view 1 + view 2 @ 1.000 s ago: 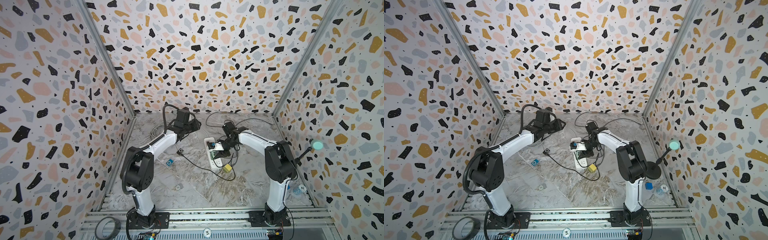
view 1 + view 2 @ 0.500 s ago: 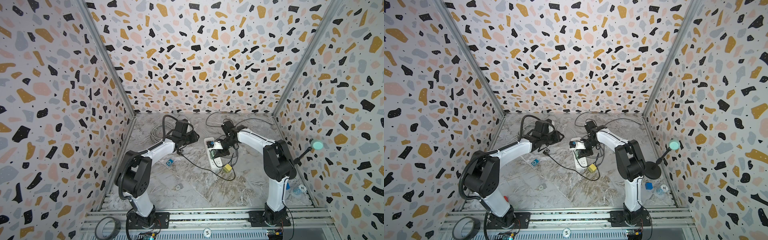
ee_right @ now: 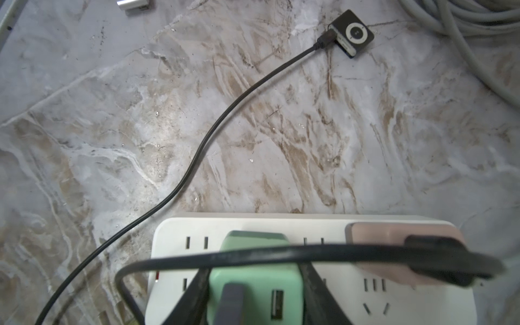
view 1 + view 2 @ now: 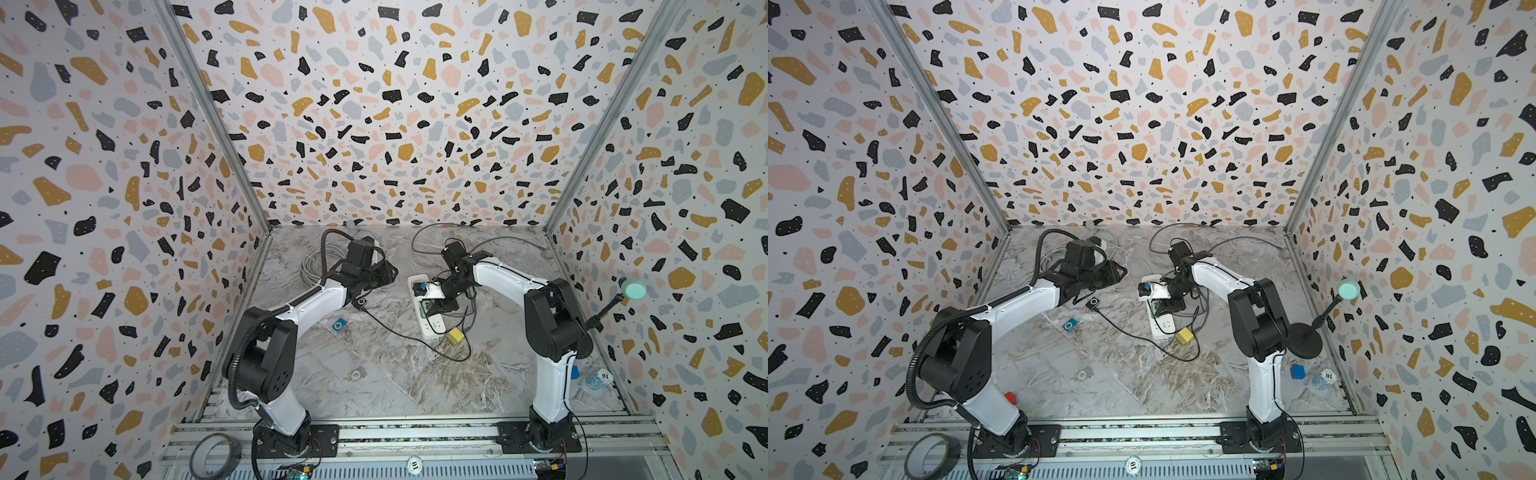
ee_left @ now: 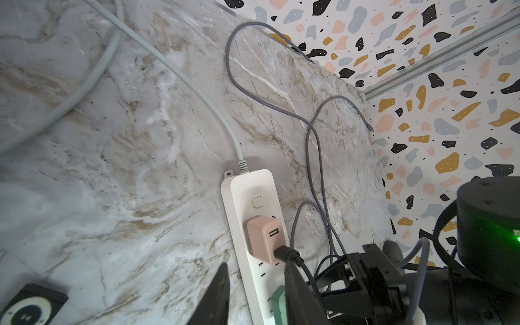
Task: Charge mp3
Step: Insert the plug into the socket.
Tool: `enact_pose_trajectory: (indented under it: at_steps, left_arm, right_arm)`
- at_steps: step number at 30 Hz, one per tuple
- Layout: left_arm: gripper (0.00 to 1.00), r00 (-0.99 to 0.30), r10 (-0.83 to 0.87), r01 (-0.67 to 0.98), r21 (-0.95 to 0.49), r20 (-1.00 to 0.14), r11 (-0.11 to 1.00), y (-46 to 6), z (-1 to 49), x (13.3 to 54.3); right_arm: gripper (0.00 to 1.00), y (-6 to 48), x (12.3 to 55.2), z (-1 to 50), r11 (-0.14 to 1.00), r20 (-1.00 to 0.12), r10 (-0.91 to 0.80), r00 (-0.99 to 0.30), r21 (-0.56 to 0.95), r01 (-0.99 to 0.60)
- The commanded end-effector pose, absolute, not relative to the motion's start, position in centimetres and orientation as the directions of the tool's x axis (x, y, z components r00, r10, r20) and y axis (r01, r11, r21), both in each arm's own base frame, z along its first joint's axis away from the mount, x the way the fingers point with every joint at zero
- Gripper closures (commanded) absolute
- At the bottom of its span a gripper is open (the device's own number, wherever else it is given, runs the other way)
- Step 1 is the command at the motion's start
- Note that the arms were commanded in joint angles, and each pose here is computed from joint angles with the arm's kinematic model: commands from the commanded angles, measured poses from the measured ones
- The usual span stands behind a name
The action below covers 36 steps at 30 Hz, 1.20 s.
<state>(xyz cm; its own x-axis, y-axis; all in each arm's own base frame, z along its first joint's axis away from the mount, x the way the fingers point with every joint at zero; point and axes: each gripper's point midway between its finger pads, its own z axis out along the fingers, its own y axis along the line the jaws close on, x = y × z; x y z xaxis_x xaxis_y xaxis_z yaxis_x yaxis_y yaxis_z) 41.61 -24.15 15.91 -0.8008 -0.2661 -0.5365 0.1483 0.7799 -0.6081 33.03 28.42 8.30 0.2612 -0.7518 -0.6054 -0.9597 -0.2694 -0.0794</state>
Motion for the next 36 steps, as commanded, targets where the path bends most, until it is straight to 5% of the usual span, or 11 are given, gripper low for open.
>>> enact_pose_trajectory:
  at_steps: [1, 21, 36]
  left_arm:
    - [0.65, -0.775, -0.266, 0.178, -0.603, -0.573, 0.778, -23.9, 17.3, 41.6]
    - [0.58, -0.708, -0.310, 0.205, -0.605, -0.635, 0.769, -21.8, 23.9, 38.8]
    - [0.58, -0.702, -0.308, 0.181, -0.579, -0.642, 0.795, -19.4, 24.6, 35.2]
  right_arm:
    - [1.00, 26.9, 32.7, 4.7, -0.263, -0.516, -0.826, 0.229, -0.008, -0.965]
    - [1.00, 26.7, 27.4, 0.9, -0.256, -0.403, -0.901, 0.157, 0.202, -0.945]
    - [1.00, 27.6, 24.4, -1.8, -0.114, -0.317, -0.948, -0.008, 0.366, -0.923]
